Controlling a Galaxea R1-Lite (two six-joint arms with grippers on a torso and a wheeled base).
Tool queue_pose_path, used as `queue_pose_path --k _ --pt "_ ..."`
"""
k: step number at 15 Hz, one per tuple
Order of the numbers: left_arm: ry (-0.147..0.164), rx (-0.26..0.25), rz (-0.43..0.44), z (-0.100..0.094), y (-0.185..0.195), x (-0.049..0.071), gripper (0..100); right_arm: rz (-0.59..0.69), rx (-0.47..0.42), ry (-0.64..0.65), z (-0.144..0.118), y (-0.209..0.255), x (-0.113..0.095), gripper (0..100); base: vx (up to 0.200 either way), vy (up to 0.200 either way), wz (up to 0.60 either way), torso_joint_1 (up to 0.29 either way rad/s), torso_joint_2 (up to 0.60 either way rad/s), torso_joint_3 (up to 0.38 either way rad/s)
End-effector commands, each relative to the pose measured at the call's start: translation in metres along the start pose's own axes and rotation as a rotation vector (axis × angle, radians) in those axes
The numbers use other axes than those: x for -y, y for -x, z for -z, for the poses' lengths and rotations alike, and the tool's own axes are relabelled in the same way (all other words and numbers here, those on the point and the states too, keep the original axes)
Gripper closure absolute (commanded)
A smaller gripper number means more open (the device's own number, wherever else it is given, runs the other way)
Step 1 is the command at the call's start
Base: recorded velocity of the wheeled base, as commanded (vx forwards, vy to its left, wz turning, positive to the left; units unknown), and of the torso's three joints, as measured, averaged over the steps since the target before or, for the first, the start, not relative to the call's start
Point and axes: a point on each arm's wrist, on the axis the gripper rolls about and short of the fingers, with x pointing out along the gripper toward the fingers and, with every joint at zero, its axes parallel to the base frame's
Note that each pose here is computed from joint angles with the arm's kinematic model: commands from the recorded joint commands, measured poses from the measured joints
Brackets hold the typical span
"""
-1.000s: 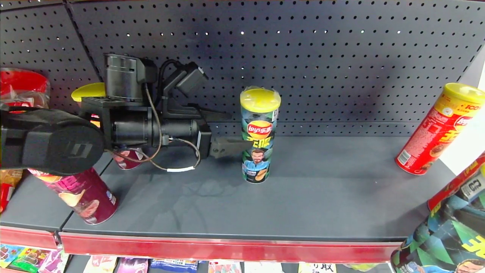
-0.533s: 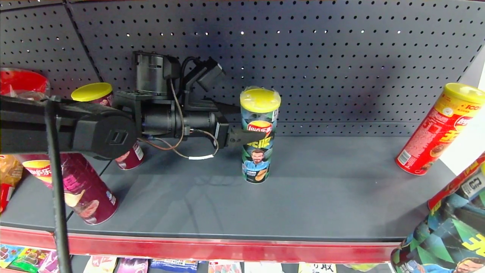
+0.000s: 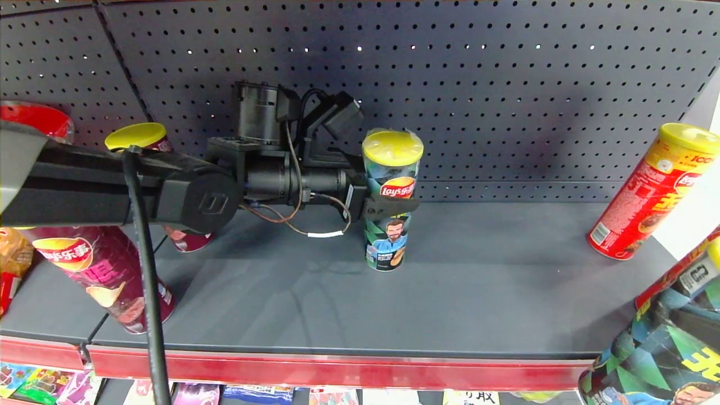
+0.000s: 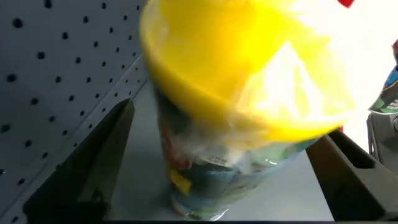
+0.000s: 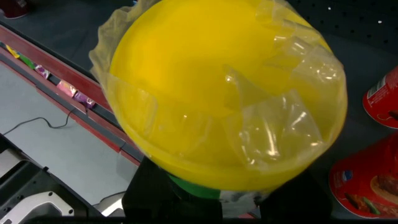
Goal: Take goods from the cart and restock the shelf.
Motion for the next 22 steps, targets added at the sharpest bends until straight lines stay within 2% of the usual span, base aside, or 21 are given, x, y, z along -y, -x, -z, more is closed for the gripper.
queue_pose_path --k 1,6,9,12,13,17,22 --pt "0.002 -0.002 0.004 0.000 -0.001 0.002 0 0.000 0.001 0.001 -0.001 -0.002 0.001 100 0.000 0.000 0.00 0.000 0.00 0.000" --pt "-0.005 -0.007 -0.014 -0.002 -0.006 0.009 0 -0.001 -0.005 -0.002 0.000 -0.004 0.001 100 0.000 0.000 0.00 0.000 0.00 0.000" --pt "0.025 -0.014 -0.026 -0.002 -0.011 0.013 0 0.001 -0.008 -0.005 0.001 -0.004 0.001 100 0.000 0.000 0.00 0.000 0.00 0.000" --pt "0.036 -0.029 -0.025 0.003 -0.020 0.016 0 0.001 -0.008 -0.005 0.001 -0.004 0.001 100 0.000 0.000 0.00 0.000 0.00 0.000" --pt "0.040 -0.036 -0.029 0.006 -0.021 0.015 100 0.001 -0.005 -0.004 0.000 -0.003 0.001 100 0.000 0.000 0.00 0.000 0.00 0.000" --pt "0.051 -0.044 -0.009 0.006 -0.017 0.021 100 0.001 -0.005 -0.004 0.000 -0.003 0.001 100 0.000 0.000 0.00 0.000 0.00 0.000" --pt "0.080 -0.062 0.048 0.011 0.020 0.039 100 0.001 0.000 -0.003 -0.001 -0.003 0.001 100 0.000 0.000 0.00 0.000 0.00 0.000"
